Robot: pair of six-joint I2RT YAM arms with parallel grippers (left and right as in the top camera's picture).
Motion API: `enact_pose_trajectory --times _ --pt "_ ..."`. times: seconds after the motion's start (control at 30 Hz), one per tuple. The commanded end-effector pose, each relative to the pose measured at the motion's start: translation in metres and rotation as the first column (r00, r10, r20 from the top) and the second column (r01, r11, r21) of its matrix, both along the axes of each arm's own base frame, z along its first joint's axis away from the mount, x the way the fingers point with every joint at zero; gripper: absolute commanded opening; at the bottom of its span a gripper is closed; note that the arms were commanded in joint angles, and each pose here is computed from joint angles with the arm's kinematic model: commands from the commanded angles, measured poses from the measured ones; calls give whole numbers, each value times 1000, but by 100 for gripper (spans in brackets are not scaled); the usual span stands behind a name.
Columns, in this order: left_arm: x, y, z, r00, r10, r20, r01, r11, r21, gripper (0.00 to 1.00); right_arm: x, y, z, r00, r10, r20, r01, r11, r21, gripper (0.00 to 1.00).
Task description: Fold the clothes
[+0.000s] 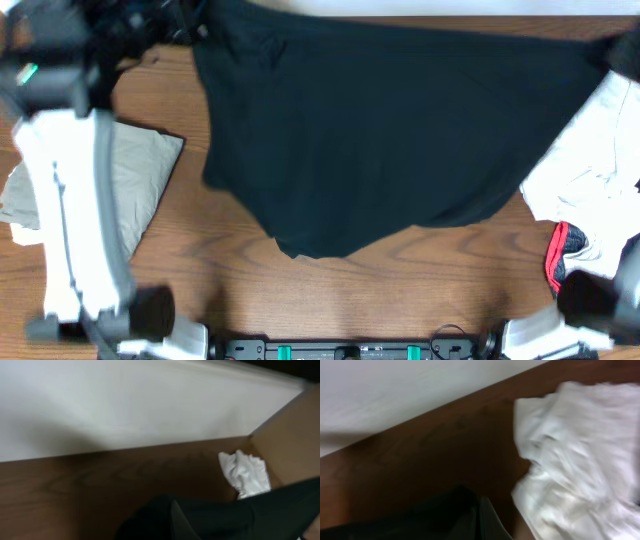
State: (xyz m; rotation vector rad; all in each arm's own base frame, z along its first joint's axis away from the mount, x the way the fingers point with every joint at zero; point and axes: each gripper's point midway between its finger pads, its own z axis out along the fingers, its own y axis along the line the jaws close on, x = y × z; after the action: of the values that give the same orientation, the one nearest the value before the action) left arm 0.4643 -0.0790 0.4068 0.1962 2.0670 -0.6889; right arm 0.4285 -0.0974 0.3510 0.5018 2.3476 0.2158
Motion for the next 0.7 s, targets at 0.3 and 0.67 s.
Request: enact_pose_trajectory --times 0.3,0.67 --pt "37 -6 63 968 -37 249 38 999 1 5 74 21 51 920 202 335 -203 979 -33 1" --pt "-31 -10 63 994 -81 77 79 996 30 6 1 -8 77 972 47 230 4 977 -215 1"
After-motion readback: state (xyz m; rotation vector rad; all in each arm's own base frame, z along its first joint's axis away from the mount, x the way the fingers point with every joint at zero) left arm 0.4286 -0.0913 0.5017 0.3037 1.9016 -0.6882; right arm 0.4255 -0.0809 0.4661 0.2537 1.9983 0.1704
